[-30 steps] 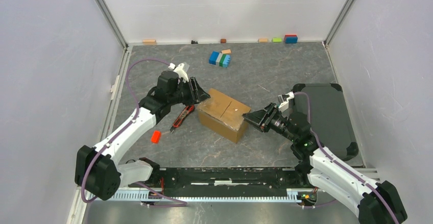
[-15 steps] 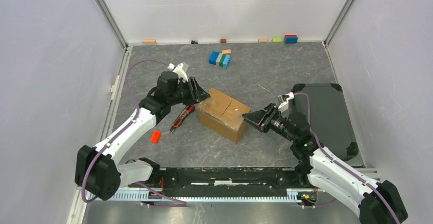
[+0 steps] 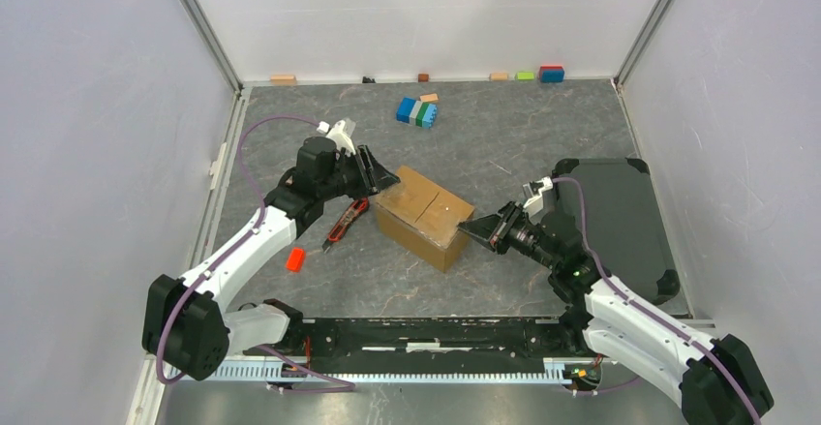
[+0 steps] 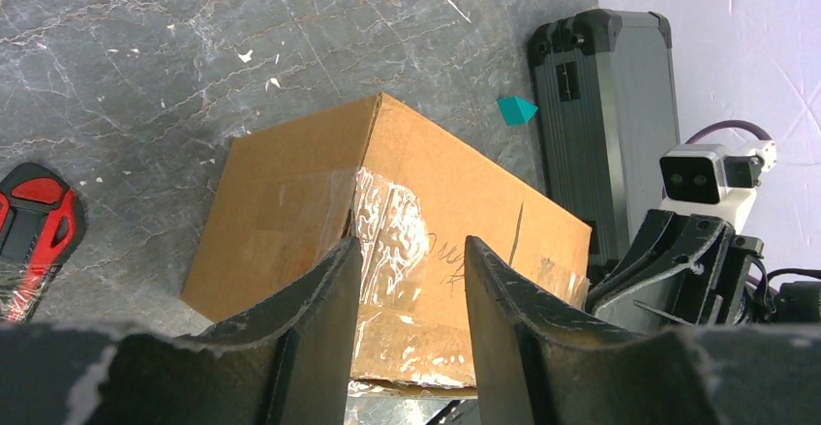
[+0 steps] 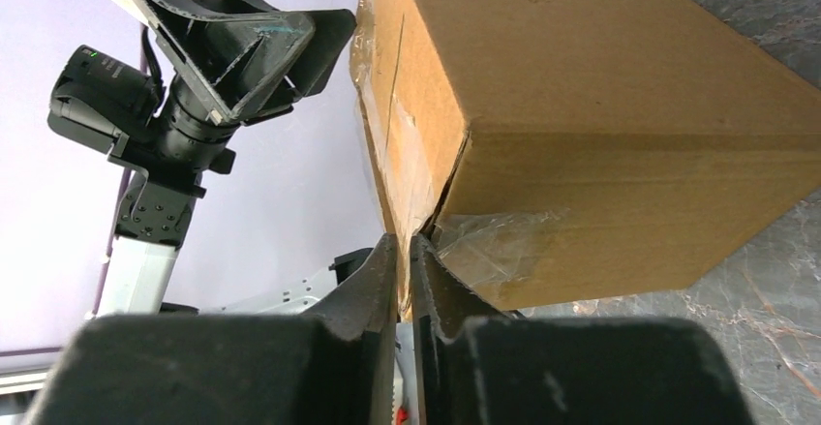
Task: Unpack the express box
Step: Open the express box at the center of the board.
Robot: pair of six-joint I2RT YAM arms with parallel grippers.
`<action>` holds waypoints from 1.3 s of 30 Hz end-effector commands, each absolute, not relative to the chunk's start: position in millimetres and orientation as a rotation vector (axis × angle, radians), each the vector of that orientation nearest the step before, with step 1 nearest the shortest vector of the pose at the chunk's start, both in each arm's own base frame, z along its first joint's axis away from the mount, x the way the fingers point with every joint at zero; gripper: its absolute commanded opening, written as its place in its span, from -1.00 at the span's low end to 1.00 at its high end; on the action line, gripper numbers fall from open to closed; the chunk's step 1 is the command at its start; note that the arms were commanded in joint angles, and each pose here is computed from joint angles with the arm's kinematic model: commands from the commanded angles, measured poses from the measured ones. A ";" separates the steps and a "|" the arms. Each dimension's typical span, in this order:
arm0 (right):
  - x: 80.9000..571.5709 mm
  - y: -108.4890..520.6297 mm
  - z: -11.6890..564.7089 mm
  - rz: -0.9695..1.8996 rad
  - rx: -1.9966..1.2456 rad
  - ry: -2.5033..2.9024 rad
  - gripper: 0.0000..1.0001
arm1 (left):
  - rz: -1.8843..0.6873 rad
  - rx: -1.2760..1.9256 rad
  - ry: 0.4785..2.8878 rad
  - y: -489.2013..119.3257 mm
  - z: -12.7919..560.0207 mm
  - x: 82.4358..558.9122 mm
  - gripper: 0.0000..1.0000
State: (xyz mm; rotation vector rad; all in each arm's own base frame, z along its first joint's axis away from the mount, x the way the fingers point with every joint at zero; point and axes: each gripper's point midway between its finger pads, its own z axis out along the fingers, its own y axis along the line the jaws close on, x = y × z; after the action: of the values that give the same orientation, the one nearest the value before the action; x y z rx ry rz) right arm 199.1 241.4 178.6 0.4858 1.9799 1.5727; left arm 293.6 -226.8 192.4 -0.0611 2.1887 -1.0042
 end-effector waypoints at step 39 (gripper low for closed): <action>202.2 238.5 205.1 1.489 0.461 1.954 0.01 | -0.934 -0.012 2.225 -217.3 219.0 303.6 0.11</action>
State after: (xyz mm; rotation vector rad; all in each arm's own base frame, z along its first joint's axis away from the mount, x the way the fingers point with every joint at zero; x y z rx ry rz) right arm 198.2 236.7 187.7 0.4810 2.0023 1.4856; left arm 295.2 -220.6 215.7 -0.0557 2.2290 -0.9809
